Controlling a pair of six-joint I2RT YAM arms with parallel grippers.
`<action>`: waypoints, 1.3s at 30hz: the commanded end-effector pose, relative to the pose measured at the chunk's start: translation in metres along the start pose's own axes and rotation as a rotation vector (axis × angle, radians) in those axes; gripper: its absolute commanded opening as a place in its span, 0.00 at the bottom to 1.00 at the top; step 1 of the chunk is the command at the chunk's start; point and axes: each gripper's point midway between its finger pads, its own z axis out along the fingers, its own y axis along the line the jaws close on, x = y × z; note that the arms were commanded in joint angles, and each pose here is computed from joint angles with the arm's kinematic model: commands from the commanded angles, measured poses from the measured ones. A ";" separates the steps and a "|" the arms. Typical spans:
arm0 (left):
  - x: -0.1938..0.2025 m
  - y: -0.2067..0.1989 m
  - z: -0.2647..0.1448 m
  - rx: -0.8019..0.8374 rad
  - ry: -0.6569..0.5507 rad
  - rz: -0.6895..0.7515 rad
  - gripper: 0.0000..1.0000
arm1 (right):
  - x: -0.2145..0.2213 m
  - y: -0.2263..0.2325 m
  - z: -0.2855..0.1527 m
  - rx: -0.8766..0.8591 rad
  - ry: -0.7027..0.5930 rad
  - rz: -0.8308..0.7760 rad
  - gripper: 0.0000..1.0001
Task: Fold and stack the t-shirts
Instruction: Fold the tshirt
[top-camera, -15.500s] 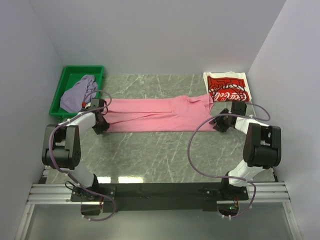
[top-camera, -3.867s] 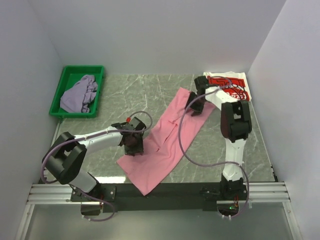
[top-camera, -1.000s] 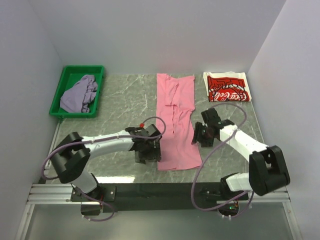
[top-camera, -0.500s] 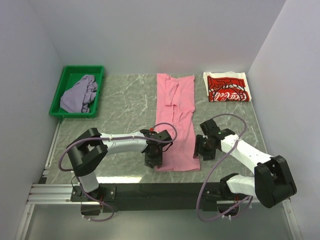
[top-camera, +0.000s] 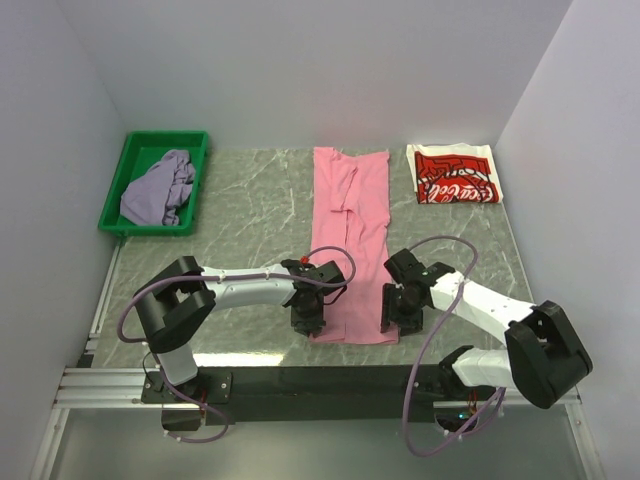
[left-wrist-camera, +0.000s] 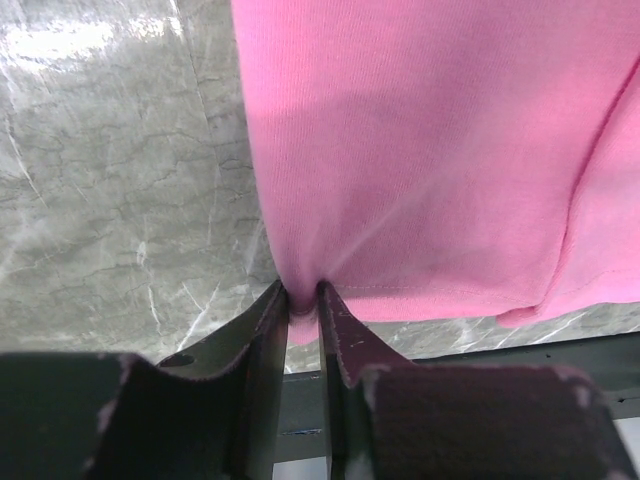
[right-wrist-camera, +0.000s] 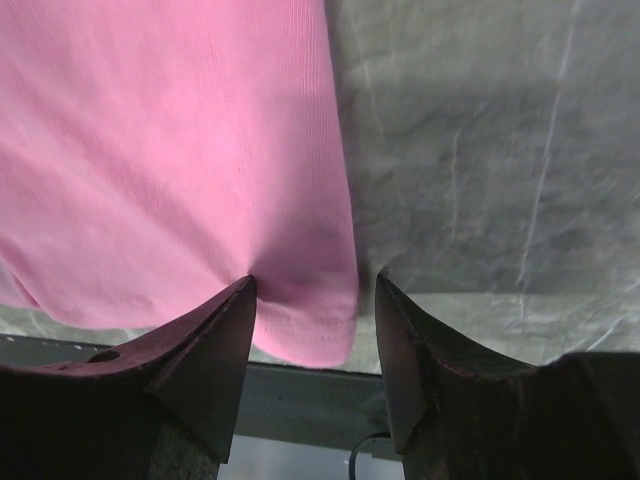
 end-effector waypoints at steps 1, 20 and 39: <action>0.000 0.003 -0.003 -0.018 -0.012 0.016 0.23 | 0.013 -0.006 -0.005 0.026 0.025 0.023 0.57; 0.020 0.021 -0.030 -0.022 0.009 0.065 0.03 | 0.040 -0.008 -0.026 0.001 0.082 -0.046 0.00; -0.038 0.029 -0.076 0.103 -0.078 -0.015 0.05 | -0.010 0.022 -0.072 -0.058 -0.016 -0.088 0.00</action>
